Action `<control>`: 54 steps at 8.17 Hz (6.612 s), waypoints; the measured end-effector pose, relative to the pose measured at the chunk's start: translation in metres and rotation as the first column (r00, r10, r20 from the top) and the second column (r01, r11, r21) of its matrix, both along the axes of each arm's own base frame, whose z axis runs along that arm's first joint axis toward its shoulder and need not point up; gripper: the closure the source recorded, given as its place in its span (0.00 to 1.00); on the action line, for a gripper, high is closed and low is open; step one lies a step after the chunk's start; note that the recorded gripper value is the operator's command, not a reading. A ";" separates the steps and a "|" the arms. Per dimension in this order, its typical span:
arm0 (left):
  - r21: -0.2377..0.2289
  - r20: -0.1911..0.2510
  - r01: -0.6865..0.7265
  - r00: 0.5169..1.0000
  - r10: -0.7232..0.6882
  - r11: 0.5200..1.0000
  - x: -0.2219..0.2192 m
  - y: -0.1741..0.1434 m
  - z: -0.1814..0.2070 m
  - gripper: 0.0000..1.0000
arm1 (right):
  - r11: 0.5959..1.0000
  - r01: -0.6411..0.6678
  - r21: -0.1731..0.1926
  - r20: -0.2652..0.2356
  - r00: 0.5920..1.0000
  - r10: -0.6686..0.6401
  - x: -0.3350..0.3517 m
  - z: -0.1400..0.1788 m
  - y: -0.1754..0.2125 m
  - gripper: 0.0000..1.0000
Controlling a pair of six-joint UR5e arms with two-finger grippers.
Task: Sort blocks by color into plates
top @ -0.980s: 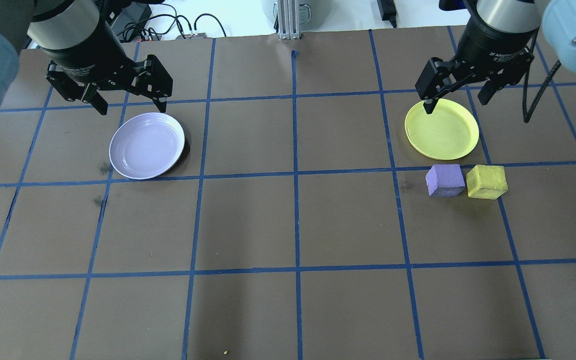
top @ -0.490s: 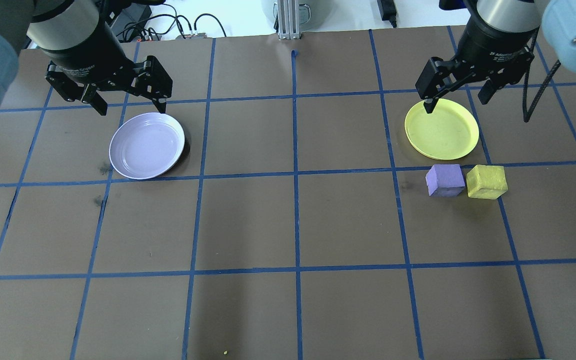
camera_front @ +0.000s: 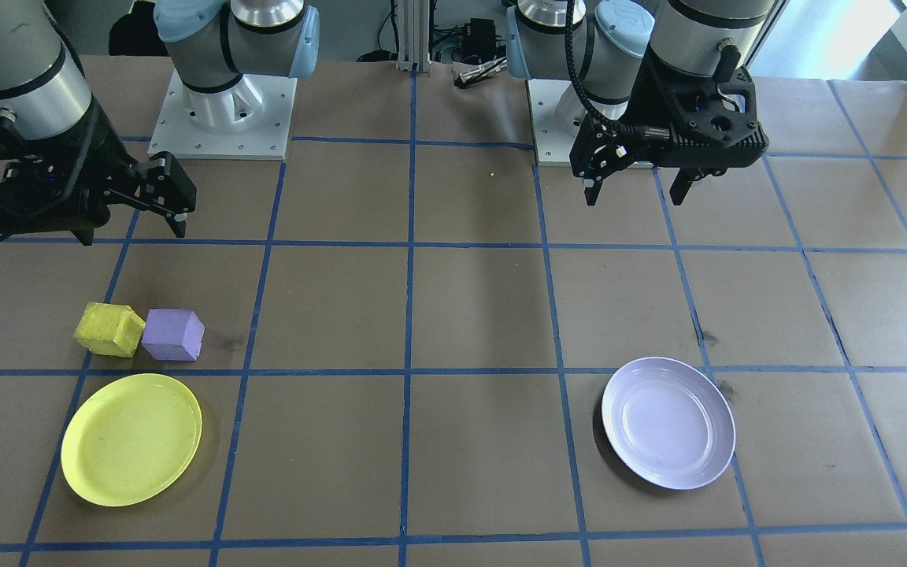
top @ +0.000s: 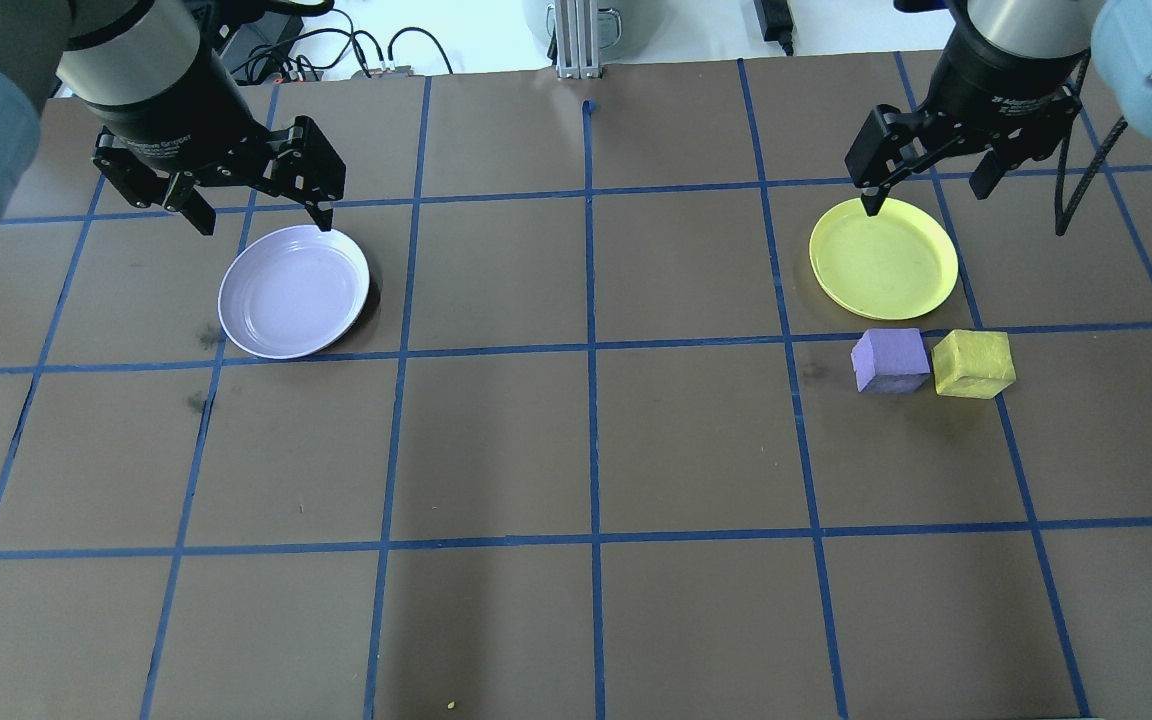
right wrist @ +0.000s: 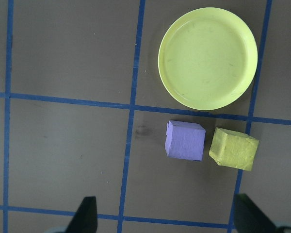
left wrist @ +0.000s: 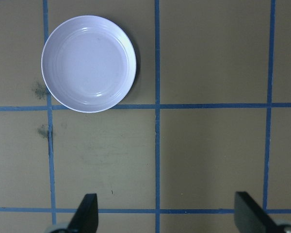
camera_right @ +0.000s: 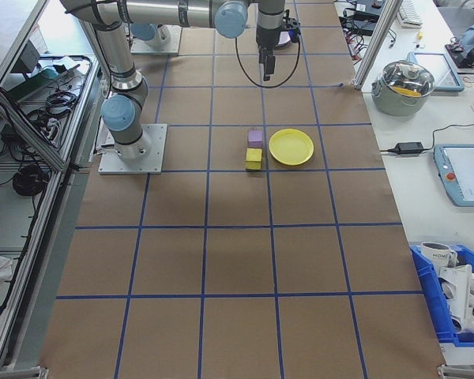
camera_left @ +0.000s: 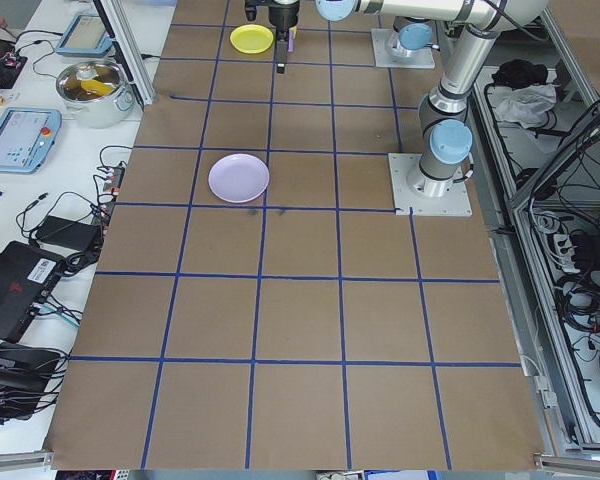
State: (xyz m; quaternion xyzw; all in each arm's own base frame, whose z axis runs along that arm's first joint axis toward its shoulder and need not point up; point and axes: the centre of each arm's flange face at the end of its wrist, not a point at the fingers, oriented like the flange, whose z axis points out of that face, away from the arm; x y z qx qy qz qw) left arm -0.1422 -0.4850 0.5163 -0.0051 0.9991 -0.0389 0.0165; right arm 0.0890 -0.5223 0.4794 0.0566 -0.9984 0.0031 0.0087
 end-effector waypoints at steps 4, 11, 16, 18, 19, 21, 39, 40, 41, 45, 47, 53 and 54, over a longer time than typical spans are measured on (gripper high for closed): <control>0.005 0.001 0.000 1.000 0.000 1.000 0.000 0.000 -0.001 0.00 | 0.996 0.094 0.000 -0.003 0.996 -0.094 -0.076 -0.020 -0.014 0.00; 0.014 0.012 -0.001 1.000 0.001 1.000 0.002 0.001 -0.004 0.00 | 0.992 0.119 0.038 0.016 0.993 -0.119 -0.159 -0.201 -0.017 0.00; 0.013 0.038 -0.003 0.999 0.002 1.000 0.004 0.001 -0.005 0.00 | 0.980 0.131 0.149 0.027 0.990 -0.137 -0.168 -0.260 -0.018 0.09; 0.010 0.039 -0.003 0.999 0.002 1.000 0.004 0.001 -0.004 0.00 | 0.973 0.136 0.185 0.021 0.990 -0.143 -0.168 -0.276 -0.015 0.39; 0.009 0.038 -0.002 0.999 0.002 1.000 0.004 0.001 -0.004 0.00 | 0.970 0.137 0.202 0.007 0.990 -0.141 -0.170 -0.282 -0.014 0.58; 0.008 0.038 -0.002 0.999 0.002 1.000 0.004 0.001 -0.004 0.00 | 0.966 0.137 0.219 -0.009 0.990 -0.138 -0.172 -0.287 -0.013 0.67; 0.004 0.037 -0.005 0.999 0.005 1.000 0.006 0.000 -0.004 0.00 | 0.984 0.008 0.177 -0.006 1.000 -0.007 -0.094 -0.236 -0.147 0.04; 0.005 0.036 -0.005 0.999 0.005 1.000 0.005 0.000 -0.004 0.00 | 0.984 0.020 0.176 -0.009 1.000 -0.019 -0.094 -0.233 -0.144 0.06; 0.005 0.036 -0.005 0.999 0.005 1.000 0.005 0.000 -0.004 0.00 | 0.983 0.038 0.180 -0.010 0.999 -0.037 -0.092 -0.228 -0.138 0.06; 0.004 0.038 -0.004 0.999 0.004 1.000 0.005 0.000 -0.003 0.00 | 0.964 0.075 0.255 0.019 0.996 -0.082 -0.075 -0.249 -0.071 0.07; 0.004 0.038 -0.004 0.999 0.004 1.000 0.005 0.001 -0.003 0.00 | 0.954 0.080 0.290 0.000 0.996 -0.084 -0.073 -0.275 -0.041 0.38; 0.006 0.038 -0.006 0.999 0.006 1.000 0.006 0.000 -0.004 0.00 | 0.939 0.122 0.323 -0.025 0.992 -0.121 -0.072 -0.280 -0.025 0.88; 0.007 0.038 -0.009 0.999 0.009 1.000 0.008 0.000 -0.004 0.00 | 0.938 0.132 0.321 -0.019 0.991 -0.133 -0.067 -0.268 -0.023 0.80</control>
